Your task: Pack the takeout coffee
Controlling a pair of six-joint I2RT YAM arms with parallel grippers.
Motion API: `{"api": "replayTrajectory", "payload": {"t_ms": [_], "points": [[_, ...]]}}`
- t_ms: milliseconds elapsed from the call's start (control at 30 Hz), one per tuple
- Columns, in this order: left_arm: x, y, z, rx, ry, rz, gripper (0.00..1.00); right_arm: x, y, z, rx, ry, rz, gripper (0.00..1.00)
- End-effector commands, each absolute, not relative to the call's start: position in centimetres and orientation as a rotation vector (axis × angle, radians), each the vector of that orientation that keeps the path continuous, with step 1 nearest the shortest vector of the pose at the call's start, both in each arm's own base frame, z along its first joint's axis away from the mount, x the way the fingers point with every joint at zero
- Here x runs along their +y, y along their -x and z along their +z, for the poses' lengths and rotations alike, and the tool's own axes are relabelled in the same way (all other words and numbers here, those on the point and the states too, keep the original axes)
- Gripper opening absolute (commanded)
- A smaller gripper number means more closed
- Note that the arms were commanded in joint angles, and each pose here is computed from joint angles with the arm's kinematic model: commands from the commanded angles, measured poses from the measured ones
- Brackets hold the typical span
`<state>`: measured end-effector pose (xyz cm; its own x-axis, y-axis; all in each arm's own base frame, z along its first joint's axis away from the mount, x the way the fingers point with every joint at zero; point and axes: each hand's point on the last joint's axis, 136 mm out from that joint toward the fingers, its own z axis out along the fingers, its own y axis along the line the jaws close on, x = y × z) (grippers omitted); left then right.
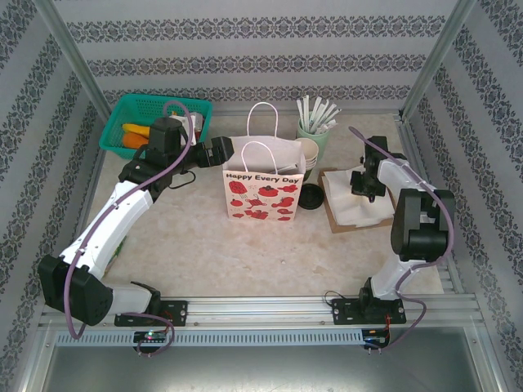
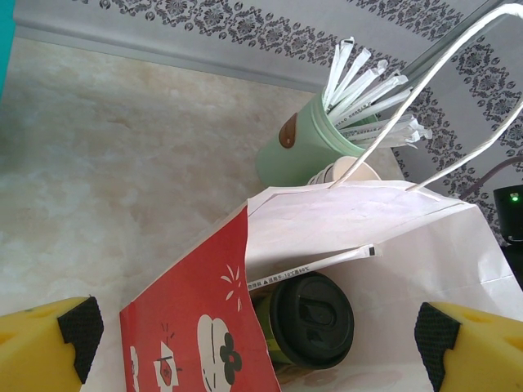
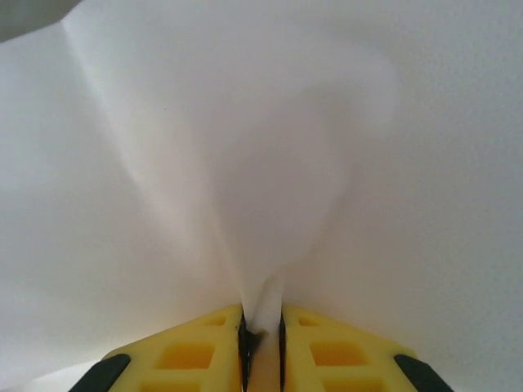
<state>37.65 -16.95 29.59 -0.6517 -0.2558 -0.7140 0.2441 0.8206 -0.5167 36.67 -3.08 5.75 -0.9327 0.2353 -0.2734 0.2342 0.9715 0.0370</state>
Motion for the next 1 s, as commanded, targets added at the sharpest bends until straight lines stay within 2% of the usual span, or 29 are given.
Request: {"api": "replayTrajectory", "payload": {"t_ms": [0,133,233,367,400,500,733,900,967], "points": [[-17.0,-38.0,29.6,2.141,-0.002,-0.749,1.0,-3.0,-36.8,7.9,2.801,-0.328,-0.014,0.22],[-17.2,-38.0,29.6,2.142,-0.006,-0.753,1.0,-2.9,-36.6,8.3,2.797,-0.318,-0.01,0.16],[-17.1,-38.0,29.7,2.139,-0.006,-0.754,1.0,-2.9,-36.4,8.7,2.791,-0.317,-0.008,0.18],[-17.1,-37.9,29.8,2.139,-0.008,-0.753,1.0,-2.9,-36.1,9.0,2.787,-0.31,-0.011,0.11],[-17.1,-37.9,29.8,2.139,-0.008,-0.754,1.0,-2.9,-36.1,9.1,2.788,-0.308,-0.011,0.13],[-17.2,-37.9,29.8,2.138,-0.01,-0.755,1.0,-3.1,-35.9,9.3,2.781,-0.306,-0.027,0.31],[-17.1,-37.9,30.0,2.135,-0.012,-0.755,1.0,-2.8,-35.5,9.0,2.791,-0.299,-0.014,0.31],[-17.0,-37.7,29.9,2.133,-0.016,-0.747,1.0,-1.6,-35.8,8.1,2.813,-0.276,0.064,0.47],[-17.0,-37.7,29.8,2.134,-0.019,-0.746,1.0,-0.9,-36.4,8.0,2.815,-0.259,0.088,0.5]]}}
